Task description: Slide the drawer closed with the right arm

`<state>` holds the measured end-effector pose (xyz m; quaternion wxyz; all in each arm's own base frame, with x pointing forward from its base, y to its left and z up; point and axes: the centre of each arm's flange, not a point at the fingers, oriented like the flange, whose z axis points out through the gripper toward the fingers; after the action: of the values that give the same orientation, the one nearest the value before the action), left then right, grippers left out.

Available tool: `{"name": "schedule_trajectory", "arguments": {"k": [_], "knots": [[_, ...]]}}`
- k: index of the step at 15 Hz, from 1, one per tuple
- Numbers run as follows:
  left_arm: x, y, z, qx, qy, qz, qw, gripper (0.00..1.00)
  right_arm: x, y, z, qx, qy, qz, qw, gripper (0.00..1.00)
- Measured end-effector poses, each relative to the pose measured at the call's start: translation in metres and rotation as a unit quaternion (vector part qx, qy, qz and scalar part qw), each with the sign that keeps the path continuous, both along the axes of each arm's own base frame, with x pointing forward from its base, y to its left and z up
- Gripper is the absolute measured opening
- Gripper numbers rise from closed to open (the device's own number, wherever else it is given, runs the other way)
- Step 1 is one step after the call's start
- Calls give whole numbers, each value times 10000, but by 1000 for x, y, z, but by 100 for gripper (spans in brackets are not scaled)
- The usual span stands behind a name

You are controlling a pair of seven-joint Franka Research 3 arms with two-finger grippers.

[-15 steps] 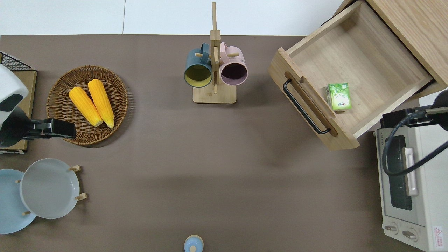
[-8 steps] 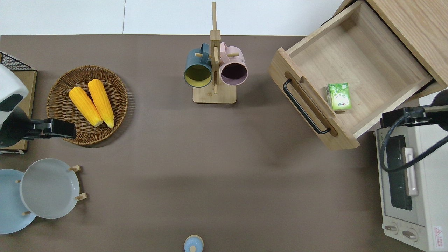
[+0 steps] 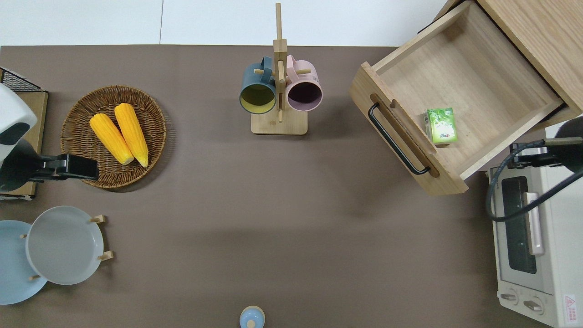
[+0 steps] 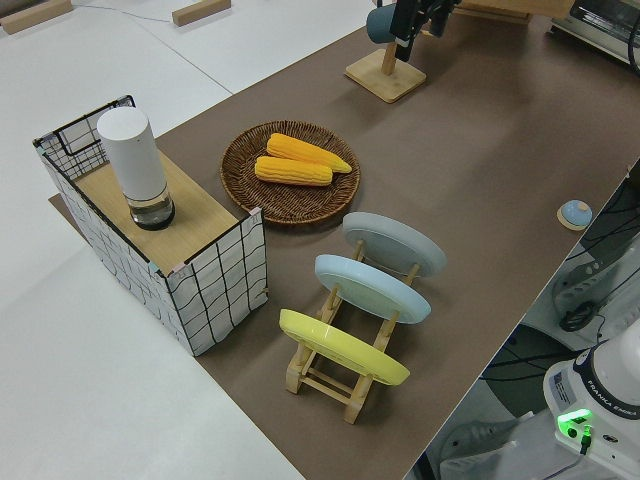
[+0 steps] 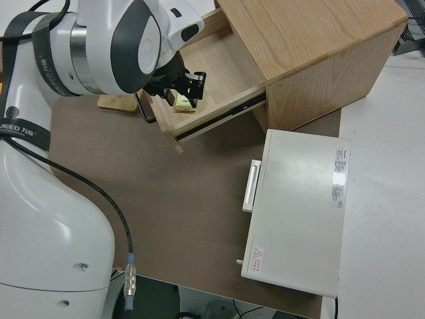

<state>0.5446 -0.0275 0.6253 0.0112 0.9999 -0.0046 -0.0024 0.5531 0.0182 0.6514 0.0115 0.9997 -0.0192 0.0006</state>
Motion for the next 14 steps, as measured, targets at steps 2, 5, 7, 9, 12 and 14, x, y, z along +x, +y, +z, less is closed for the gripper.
{"name": "schedule_trajectory", "arguments": {"k": [2, 5, 7, 9, 12, 14], "knots": [[0, 0, 0, 0, 0, 0, 10000, 99, -2, 7, -1, 4, 61, -273, 9996, 1], [0, 0, 0, 0, 0, 0, 10000, 100, -6, 28, -4, -19, 186, -702, 9974, 1], [0, 0, 0, 0, 0, 0, 10000, 100, -9, 42, -4, 44, 247, -1097, 9936, 1], [0, 0, 0, 0, 0, 0, 10000, 100, -11, 59, -5, 60, 264, -1500, 9883, 1], [0, 0, 0, 0, 0, 0, 10000, 100, -17, 89, -4, 88, 278, -2020, 9790, 1], [0, 0, 0, 0, 0, 0, 10000, 100, -20, 103, -4, 235, 352, -2370, 9706, 1]]}}
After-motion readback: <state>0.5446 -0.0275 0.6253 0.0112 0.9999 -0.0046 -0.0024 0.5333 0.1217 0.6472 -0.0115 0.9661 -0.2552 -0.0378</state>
